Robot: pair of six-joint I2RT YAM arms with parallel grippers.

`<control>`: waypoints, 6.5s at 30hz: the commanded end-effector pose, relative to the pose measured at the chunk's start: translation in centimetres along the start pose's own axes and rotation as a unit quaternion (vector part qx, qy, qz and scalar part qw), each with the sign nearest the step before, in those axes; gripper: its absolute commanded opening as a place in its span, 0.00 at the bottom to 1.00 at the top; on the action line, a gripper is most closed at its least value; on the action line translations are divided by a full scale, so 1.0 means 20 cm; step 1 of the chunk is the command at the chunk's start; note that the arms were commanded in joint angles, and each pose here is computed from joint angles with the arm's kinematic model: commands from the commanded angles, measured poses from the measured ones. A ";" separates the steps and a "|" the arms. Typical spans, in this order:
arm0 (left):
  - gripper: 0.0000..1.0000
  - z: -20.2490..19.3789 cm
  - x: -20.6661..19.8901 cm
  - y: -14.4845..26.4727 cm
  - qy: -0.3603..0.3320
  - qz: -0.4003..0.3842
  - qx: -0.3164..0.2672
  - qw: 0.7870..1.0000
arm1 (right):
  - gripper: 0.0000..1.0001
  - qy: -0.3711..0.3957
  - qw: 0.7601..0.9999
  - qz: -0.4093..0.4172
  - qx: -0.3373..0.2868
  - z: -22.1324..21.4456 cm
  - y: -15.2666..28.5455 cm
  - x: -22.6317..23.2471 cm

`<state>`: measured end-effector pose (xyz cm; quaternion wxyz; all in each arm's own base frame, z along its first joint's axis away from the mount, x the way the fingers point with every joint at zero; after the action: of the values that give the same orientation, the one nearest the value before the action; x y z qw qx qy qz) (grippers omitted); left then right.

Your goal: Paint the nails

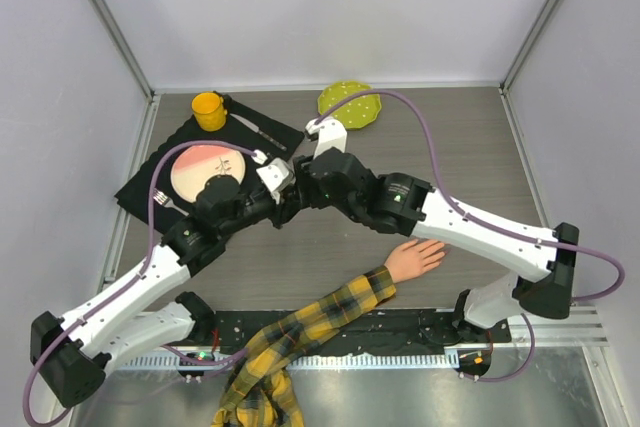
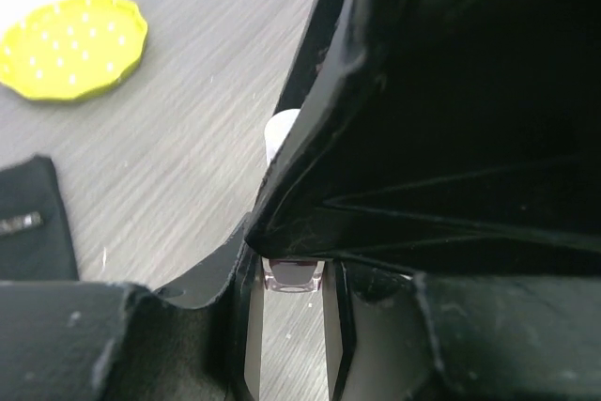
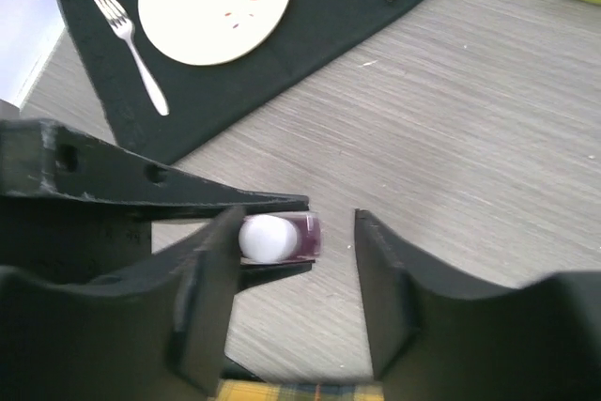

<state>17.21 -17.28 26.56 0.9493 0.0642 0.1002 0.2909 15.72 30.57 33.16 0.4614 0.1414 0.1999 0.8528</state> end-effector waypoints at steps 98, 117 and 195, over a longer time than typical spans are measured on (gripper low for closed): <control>0.00 0.24 -0.03 0.06 -0.043 -0.005 -0.107 0.993 | 0.01 0.058 0.996 -0.007 -0.067 -0.06 0.15 0.18; 0.00 0.21 -0.10 0.07 -0.049 -0.097 -0.077 0.991 | 0.61 0.138 0.972 0.165 -0.099 -0.03 0.50 -0.15; 0.00 0.21 -0.12 0.09 -0.054 -0.109 -0.073 0.990 | 0.60 0.118 0.970 0.186 -0.098 0.01 0.46 -0.19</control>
<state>16.10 -16.54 28.53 0.9611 0.0387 0.0553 0.2678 11.29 24.18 36.87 0.3868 0.0359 0.1308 0.9121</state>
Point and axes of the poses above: each gripper's point midway between its finger pads, its own y axis back along the fingers, its own x axis along the line the jaws close on, z = x × y, the point moved 10 cm from there along y, back along the fingers, and after that the axes turned 9 degrees about y, right-handed, at the moved point
